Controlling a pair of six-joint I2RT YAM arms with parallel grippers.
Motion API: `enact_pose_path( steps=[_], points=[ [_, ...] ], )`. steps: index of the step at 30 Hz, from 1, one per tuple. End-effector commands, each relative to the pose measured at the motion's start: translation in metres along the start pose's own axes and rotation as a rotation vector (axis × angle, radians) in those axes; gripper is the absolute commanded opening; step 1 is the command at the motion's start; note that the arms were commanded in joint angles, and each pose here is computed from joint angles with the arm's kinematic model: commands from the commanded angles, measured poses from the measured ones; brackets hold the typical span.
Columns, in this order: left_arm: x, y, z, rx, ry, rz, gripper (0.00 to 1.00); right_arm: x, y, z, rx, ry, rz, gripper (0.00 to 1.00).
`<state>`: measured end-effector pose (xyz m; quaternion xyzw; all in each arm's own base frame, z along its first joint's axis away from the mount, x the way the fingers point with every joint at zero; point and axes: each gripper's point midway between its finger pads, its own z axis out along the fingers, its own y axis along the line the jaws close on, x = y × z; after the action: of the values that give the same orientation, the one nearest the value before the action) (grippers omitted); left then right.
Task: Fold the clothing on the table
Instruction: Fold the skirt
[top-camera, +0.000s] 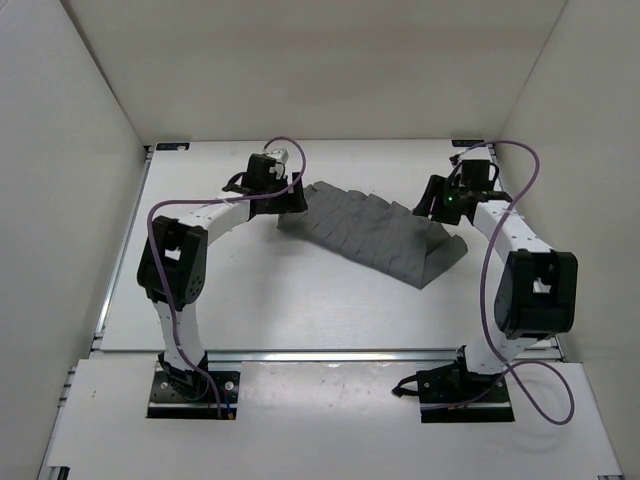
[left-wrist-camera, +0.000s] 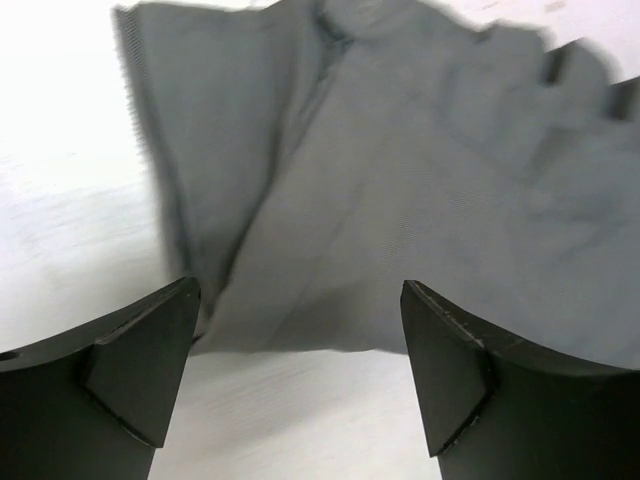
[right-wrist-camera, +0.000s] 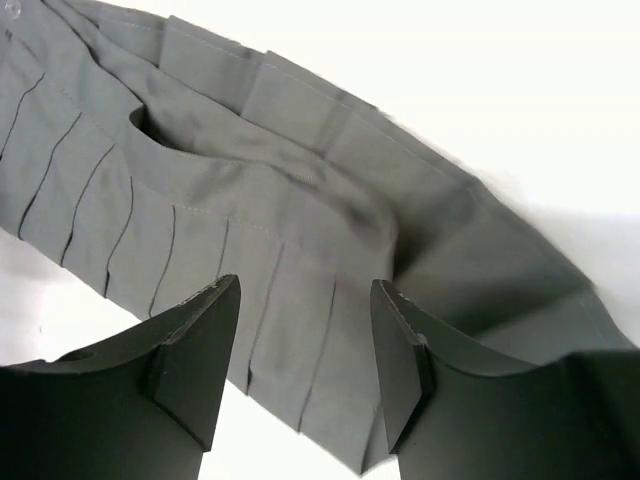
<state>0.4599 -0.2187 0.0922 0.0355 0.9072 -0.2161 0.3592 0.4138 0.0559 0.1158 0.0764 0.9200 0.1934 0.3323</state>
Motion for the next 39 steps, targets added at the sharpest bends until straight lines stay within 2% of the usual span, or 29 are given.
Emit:
enact_pose_path(
  steps=[1,4,5,7,12,18,19,21,22,23,24,26,27,30,35,39],
  points=[
    [0.000,0.028,-0.010,-0.177,0.024,0.087,0.91,-0.015,-0.001,-0.039,0.087,-0.096,0.015,0.52],
    [0.011,0.050,-0.013,-0.224,0.034,0.037,0.90,0.001,0.007,-0.062,0.081,-0.120,0.036,0.52],
    [0.014,0.054,-0.011,-0.211,0.036,0.012,0.88,0.016,0.004,-0.060,0.089,-0.101,0.069,0.51],
    [0.021,0.058,-0.006,-0.186,0.054,-0.032,0.85,0.025,0.011,-0.078,0.064,-0.154,0.115,0.47],
    [0.031,0.048,0.011,-0.117,0.099,-0.085,0.78,0.053,0.001,-0.098,0.067,-0.206,0.184,0.44],
    [0.041,0.030,0.024,-0.047,0.131,-0.123,0.75,0.075,-0.010,-0.098,0.081,-0.171,0.205,0.44],
    [0.045,0.025,0.024,-0.031,0.136,-0.137,0.70,0.080,-0.014,-0.097,0.096,-0.168,0.215,0.44],
    [0.047,0.023,0.024,-0.005,0.130,-0.162,0.43,0.088,-0.020,-0.093,0.105,-0.155,0.225,0.45],
    [0.051,0.020,0.025,0.013,0.136,-0.180,0.13,0.093,-0.020,-0.092,0.097,-0.150,0.233,0.45],
    [0.059,0.025,0.024,0.011,0.150,-0.199,0.00,0.096,-0.020,-0.090,0.085,-0.142,0.239,0.44],
    [0.059,0.020,0.024,0.037,0.150,-0.209,0.00,0.107,-0.021,-0.087,0.076,-0.114,0.255,0.44],
    [0.073,0.024,0.012,0.043,0.171,-0.223,0.00,0.114,-0.021,-0.084,0.054,-0.093,0.253,0.37],
    [0.063,0.020,0.000,0.050,0.137,-0.224,0.00,0.122,-0.020,-0.082,0.050,-0.061,0.257,0.37],
    [0.107,0.027,-0.031,0.048,0.161,-0.260,0.00,0.133,-0.026,-0.076,0.070,-0.018,0.241,0.39],
    [0.132,0.024,-0.064,0.028,0.144,-0.226,0.00,0.127,-0.039,-0.059,0.083,-0.041,0.290,0.48],
    [0.138,0.021,-0.076,0.036,0.141,-0.234,0.00,0.126,-0.035,-0.035,0.054,0.004,0.297,0.53]
  ],
)
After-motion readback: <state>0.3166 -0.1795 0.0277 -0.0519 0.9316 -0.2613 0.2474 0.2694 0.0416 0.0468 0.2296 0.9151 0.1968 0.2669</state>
